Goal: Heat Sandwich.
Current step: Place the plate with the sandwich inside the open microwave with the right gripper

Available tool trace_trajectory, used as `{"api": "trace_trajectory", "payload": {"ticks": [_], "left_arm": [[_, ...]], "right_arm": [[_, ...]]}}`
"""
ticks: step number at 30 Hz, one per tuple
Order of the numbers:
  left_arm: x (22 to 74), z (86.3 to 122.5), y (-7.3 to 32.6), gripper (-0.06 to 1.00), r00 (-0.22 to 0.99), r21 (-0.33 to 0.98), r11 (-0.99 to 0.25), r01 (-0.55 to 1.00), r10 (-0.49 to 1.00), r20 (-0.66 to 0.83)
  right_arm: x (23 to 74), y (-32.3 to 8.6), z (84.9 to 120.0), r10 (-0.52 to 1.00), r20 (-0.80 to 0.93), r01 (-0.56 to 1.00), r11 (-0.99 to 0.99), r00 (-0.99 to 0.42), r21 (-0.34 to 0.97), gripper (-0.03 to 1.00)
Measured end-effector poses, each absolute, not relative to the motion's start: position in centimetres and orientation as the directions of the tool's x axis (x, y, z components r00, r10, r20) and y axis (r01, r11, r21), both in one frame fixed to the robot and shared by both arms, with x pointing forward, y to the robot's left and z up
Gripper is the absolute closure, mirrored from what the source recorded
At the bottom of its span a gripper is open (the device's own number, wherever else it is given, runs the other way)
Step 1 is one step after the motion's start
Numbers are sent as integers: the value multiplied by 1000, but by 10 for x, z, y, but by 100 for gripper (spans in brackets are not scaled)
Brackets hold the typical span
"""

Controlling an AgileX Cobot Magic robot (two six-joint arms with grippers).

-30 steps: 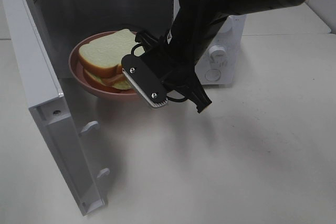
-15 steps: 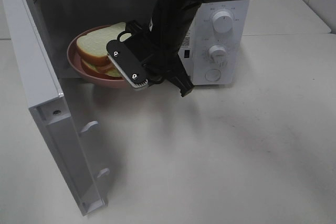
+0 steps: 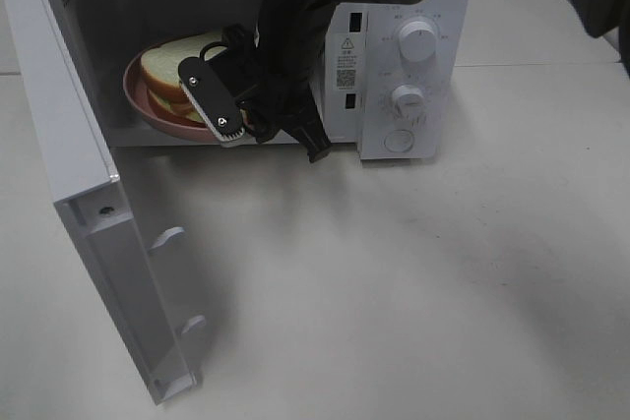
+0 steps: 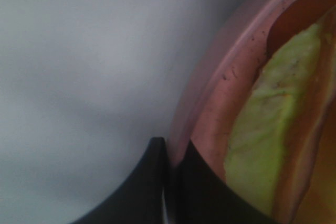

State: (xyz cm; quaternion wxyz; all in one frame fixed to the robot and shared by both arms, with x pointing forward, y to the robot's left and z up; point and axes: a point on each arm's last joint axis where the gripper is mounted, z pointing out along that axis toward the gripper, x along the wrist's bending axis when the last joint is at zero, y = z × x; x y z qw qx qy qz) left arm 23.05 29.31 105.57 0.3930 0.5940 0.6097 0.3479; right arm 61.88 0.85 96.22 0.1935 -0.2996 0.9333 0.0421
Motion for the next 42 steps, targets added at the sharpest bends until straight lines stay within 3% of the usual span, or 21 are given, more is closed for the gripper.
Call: {"api": "trace_trajectory", "payload": {"ticks": [24,42], "left_arm": [[231,1056,293,-3,14,891,52,451,998,-66],[231,1056,293,-3,14,891,52,451,998,-66]], "right_arm": [[649,31,942,-524,-420,-561,827,-741,-42,93],[657,31,937,-388,-454,-426,905,-802,-22,89]]}}
